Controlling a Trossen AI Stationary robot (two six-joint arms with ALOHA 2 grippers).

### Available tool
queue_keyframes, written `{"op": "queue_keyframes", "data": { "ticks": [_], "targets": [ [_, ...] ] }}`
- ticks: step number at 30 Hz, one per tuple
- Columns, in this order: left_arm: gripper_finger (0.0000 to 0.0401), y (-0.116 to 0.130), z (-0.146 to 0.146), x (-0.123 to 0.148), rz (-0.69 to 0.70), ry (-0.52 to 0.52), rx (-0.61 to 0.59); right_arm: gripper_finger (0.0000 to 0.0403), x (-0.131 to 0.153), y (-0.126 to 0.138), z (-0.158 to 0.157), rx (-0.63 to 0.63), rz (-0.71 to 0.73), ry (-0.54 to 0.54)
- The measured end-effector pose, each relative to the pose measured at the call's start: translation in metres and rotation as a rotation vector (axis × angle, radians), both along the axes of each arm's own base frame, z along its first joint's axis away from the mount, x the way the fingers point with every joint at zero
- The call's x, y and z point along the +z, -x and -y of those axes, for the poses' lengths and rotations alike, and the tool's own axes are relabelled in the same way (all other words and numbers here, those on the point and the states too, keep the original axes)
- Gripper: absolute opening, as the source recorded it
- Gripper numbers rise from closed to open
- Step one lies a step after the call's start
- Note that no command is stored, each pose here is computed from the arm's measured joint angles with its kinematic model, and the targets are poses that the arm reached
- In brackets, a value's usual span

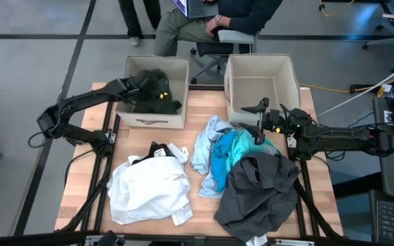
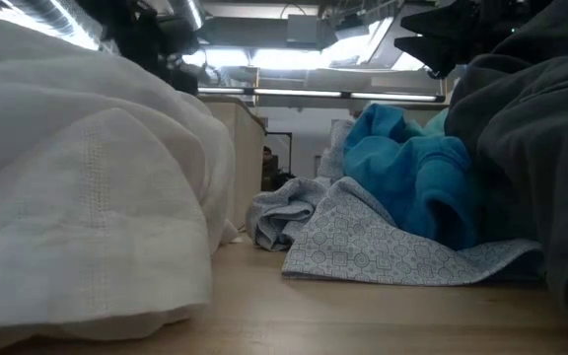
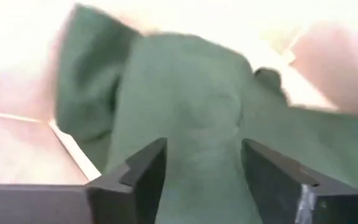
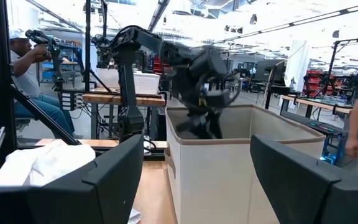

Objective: Sort clothes
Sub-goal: Put the white dress into the right laundry organizer

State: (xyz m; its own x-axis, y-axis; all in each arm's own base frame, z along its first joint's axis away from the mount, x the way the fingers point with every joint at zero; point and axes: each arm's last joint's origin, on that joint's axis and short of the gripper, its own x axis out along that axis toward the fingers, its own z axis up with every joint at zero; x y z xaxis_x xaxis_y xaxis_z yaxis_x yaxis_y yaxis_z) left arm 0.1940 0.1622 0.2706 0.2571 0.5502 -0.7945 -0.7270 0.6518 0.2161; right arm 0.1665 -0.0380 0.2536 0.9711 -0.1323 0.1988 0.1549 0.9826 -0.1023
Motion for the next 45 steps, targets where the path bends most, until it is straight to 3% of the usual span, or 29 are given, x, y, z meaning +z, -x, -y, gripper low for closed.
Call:
{"op": "queue_keyframes", "data": {
  "ticks": [8, 14, 26, 35, 45],
  "targets": [
    [0.0227, 0.003, 0.017, 0.081, 0.165, -0.099, -0.026, 0.0298, 0.000, 0.000, 0.000, 0.000, 0.000, 0.000],
    [0.0228, -0.007, 0.056, 0.114, 0.309, -0.144, -0.184, 0.0298, 0.000, 0.000, 0.000, -0.001, -0.004, 0.000],
    [0.0228, -0.037, 0.155, 0.109, 0.388, 0.039, -0.504, 0.0298, -0.002, 0.000, 0.000, -0.001, -0.022, -0.005],
    [0.0228, -0.045, 0.219, 0.098, 0.400, 0.165, -0.604, 0.0298, -0.002, 0.000, 0.000, 0.000, -0.015, -0.004],
    [0.0228, -0.060, 0.279, 0.063, 0.299, 0.224, -0.604, 0.0298, -0.002, 0.000, 0.000, 0.000, -0.018, -0.004]
  ]
}}
